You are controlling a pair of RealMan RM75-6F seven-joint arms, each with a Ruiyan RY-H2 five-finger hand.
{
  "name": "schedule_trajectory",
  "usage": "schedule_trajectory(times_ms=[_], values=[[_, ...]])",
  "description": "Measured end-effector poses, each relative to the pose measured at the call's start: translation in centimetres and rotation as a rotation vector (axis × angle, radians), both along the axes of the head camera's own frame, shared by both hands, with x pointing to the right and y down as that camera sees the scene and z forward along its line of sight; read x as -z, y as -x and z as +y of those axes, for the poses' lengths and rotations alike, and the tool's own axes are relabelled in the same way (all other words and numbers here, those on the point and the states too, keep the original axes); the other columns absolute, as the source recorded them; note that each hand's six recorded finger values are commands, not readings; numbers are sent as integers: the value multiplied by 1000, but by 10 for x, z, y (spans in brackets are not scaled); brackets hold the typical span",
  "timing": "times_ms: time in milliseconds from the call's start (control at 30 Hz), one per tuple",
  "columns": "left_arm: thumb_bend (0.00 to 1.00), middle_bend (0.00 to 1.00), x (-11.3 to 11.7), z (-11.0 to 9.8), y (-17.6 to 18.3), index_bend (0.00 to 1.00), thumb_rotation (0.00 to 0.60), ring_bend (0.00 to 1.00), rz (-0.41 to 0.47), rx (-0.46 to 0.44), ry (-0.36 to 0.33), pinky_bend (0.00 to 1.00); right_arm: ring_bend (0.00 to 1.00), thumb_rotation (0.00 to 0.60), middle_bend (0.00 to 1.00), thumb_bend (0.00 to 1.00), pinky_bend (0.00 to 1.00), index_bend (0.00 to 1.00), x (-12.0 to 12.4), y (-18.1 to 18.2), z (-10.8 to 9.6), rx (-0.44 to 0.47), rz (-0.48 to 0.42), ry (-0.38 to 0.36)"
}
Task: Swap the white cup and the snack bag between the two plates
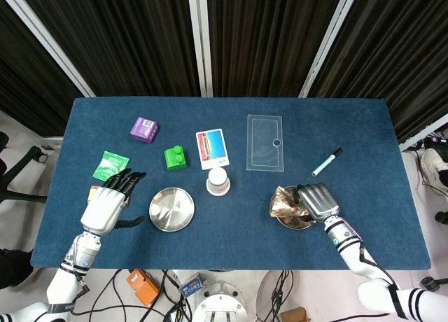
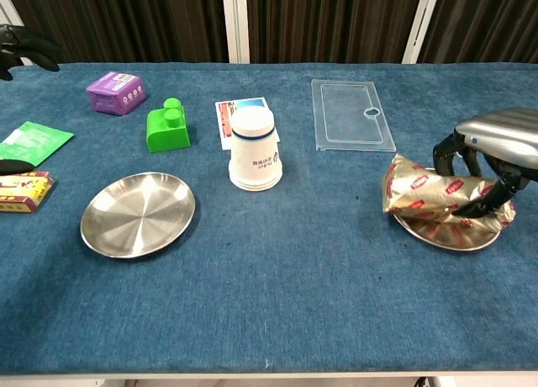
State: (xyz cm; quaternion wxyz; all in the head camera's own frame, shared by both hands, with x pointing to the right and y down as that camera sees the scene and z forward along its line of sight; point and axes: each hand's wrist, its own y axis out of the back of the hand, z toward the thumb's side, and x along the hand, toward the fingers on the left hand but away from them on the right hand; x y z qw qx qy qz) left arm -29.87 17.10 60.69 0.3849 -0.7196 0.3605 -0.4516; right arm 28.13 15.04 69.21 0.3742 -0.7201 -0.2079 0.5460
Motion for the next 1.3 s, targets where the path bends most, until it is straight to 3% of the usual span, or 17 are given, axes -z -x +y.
schedule_trajectory(times_ms=[133, 267, 400, 533, 833, 933, 967, 1100, 1300], values=[[7, 173, 4, 1, 5, 124, 600, 112, -1, 9, -8, 227, 671, 600, 601, 424, 712, 773, 18, 7, -3, 5, -65, -64], [11, 173, 10, 0, 11, 125, 600, 113, 7, 24, -22, 227, 672, 600, 601, 424, 700, 753, 45, 25, 3, 64, -150, -126], [18, 173, 16, 0, 17, 124, 600, 113, 16, 38, -32, 227, 668, 600, 600, 424, 681, 700, 64, 59, 17, 145, -229, -125], [22, 173, 21, 4, 29, 124, 600, 114, 4, 51, -46, 227, 624, 600, 587, 424, 615, 620, 59, 91, 26, 230, -231, -107], [22, 173, 25, 7, 50, 125, 600, 114, -28, 89, -52, 227, 417, 600, 338, 424, 506, 310, 26, 169, 54, 338, -269, 7], [22, 173, 24, 8, 53, 124, 600, 114, -30, 94, -47, 227, 270, 600, 190, 371, 406, 54, 16, 172, 59, 358, -240, 43], [22, 173, 24, 8, 54, 125, 600, 114, -31, 95, -46, 227, 229, 600, 150, 335, 383, 12, 14, 171, 60, 360, -231, 56], [22, 173, 24, 7, 56, 124, 600, 114, -27, 98, -45, 227, 113, 600, 33, 238, 321, 0, 19, 162, 58, 348, -215, 92], [22, 173, 25, 5, 57, 124, 600, 115, -22, 99, -45, 227, 89, 600, 12, 237, 272, 0, 50, 141, 20, 253, -254, 1]])
